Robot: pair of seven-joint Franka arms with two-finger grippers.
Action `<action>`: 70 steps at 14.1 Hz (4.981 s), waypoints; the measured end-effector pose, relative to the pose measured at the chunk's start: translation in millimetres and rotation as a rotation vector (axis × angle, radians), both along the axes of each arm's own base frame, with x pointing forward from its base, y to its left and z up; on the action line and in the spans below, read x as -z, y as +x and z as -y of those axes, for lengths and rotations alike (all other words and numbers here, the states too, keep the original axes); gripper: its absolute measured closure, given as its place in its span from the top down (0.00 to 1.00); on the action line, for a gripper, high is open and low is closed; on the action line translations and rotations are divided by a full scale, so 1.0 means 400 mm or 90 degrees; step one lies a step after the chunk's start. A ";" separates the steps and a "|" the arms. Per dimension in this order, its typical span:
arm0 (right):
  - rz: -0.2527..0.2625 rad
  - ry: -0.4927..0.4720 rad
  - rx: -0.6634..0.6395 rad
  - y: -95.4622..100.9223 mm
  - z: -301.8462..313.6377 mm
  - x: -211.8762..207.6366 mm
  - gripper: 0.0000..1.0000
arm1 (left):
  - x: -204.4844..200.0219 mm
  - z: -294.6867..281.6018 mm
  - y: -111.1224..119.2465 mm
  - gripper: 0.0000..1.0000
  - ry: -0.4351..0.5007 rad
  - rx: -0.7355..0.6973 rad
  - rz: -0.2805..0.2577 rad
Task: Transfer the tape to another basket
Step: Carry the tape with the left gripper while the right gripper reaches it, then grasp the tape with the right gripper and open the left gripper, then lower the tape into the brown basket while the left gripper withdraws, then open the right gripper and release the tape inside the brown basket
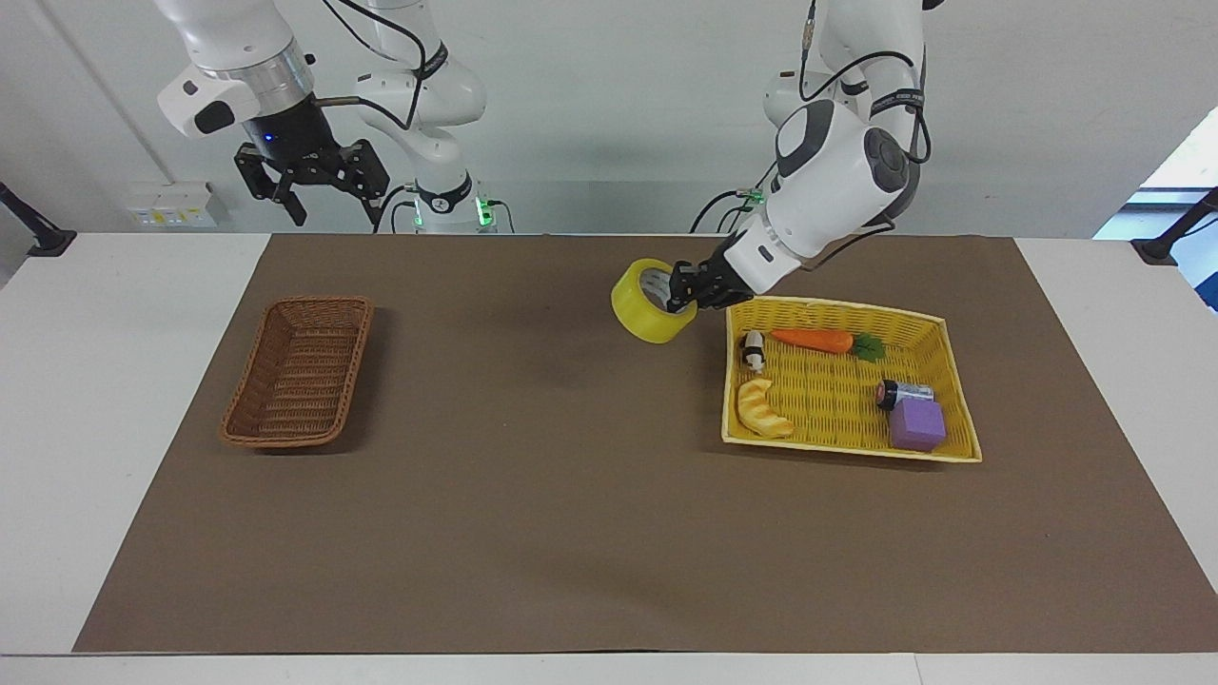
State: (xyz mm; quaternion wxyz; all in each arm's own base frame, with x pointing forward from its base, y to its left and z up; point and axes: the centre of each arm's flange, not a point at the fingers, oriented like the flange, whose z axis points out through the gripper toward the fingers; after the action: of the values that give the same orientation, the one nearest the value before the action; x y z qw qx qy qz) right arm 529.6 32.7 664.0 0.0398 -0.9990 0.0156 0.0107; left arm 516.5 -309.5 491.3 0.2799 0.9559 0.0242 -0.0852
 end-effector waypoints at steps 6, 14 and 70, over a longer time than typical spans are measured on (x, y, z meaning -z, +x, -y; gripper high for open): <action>-0.044 0.133 -0.027 0.013 -0.172 0.164 1.00 | -0.021 0.149 -0.073 0.22 -0.059 0.012 0.008; -0.121 0.257 0.036 -0.009 -0.285 0.303 1.00 | -0.014 0.309 -0.169 0.22 -0.068 -0.001 0.016; -0.064 0.183 -0.068 0.021 0.624 0.828 0.47 | -0.250 -0.746 0.116 1.00 0.354 0.118 0.092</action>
State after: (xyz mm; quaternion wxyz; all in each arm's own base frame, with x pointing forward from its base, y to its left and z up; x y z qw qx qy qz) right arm 538.1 -217.1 332.9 0.1809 -0.9807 -0.0374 0.0647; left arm 562.8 -11.2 591.2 -0.0004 0.9977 -0.0605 -0.0319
